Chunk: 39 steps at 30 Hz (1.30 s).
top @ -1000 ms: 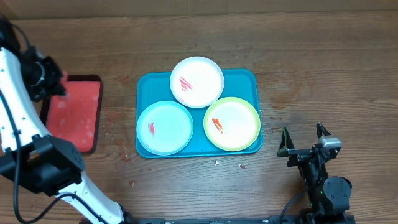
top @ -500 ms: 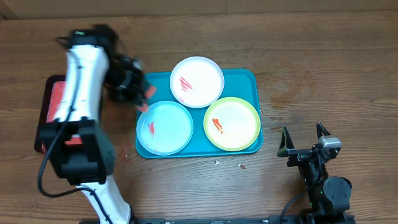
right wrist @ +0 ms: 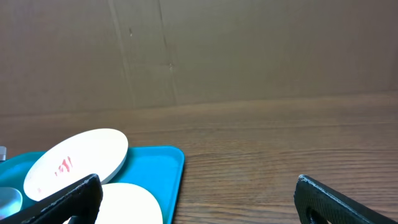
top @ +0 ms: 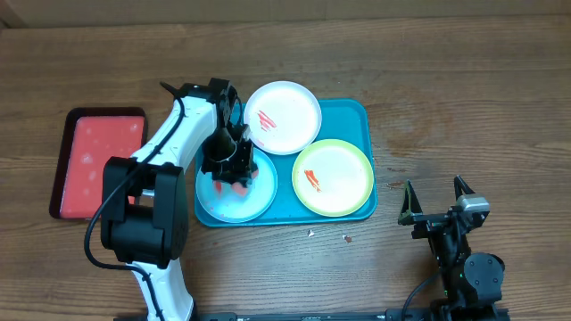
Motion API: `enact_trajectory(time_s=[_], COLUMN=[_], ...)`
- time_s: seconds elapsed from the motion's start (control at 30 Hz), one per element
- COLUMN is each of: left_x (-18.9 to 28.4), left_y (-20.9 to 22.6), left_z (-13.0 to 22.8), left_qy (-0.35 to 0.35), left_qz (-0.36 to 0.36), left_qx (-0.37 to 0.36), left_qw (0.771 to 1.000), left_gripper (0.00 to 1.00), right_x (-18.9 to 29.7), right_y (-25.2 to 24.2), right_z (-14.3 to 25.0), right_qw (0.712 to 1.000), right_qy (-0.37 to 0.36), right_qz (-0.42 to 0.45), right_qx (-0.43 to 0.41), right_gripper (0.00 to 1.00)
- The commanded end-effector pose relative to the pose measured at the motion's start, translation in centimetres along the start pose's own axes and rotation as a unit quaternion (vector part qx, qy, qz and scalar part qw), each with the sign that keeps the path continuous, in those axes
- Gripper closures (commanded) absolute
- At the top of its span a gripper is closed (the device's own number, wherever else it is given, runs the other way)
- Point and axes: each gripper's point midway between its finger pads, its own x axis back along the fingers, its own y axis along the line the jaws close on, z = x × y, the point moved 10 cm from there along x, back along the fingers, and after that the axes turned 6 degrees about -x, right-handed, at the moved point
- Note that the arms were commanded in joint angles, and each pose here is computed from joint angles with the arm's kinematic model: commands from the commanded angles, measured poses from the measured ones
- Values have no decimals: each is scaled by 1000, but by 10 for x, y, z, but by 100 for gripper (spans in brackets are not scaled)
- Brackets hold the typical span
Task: Clean dirty plates on tray and stack at the side
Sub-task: 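Lift the sponge with the left gripper and place it on the light blue plate, then reach the right gripper to the light blue plate rim and grasp it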
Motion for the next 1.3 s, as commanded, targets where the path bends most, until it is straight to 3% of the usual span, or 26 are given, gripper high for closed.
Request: enact_trajectory(time_s=[0.0,0.13,0.27,0.5,0.53,0.63,0.77,0.9,1.0,1.03,1.13,1.27], left_x=[6,40,98,181,186,189,181,175,174,174,175,175], left_y=[5,9,15,42,48,60,67,68,68,68,68,68], left_z=[-1,-8,-13,7,11,15,12,7,6,6,5,5], left_qy=[-10,-35,-106,-249,-257,-259,-244,-234,-234,-235,-238,-237], left_qz=[-18,-17,-21,-33,-40,-43,-45,-45,-45,-45,-45,-45], left_qx=[16,26,33,101,119,140,149,149,149,148,148,148], left_qw=[1000,999,994,963,958,955,957,960,960,959,959,959], left_gripper=[48,47,47,47,44,0,0,0,0,0,0,0], right_x=[0,0,0,0,0,0,1,2,12,21,42,53], right_y=[-2,-2,-2,-2,-2,-2,-3,6,22,31,39,48], right_z=[1,1,1,1,1,1,-10,-19,-49,-65,-94,-138], right_qw=[1000,1000,1000,1000,1000,1000,999,997,976,959,926,931], right_qy=[-5,-5,-5,-5,-5,-5,-47,-73,-165,-215,-312,-319], right_qz=[7,7,7,7,7,7,24,-30,-129,-181,-210,-170], right_qx=[1,1,1,1,1,1,5,-23,-54,-39,-10,54], right_gripper=[0,0,0,0,0,0,0,0,0,0,0,0])
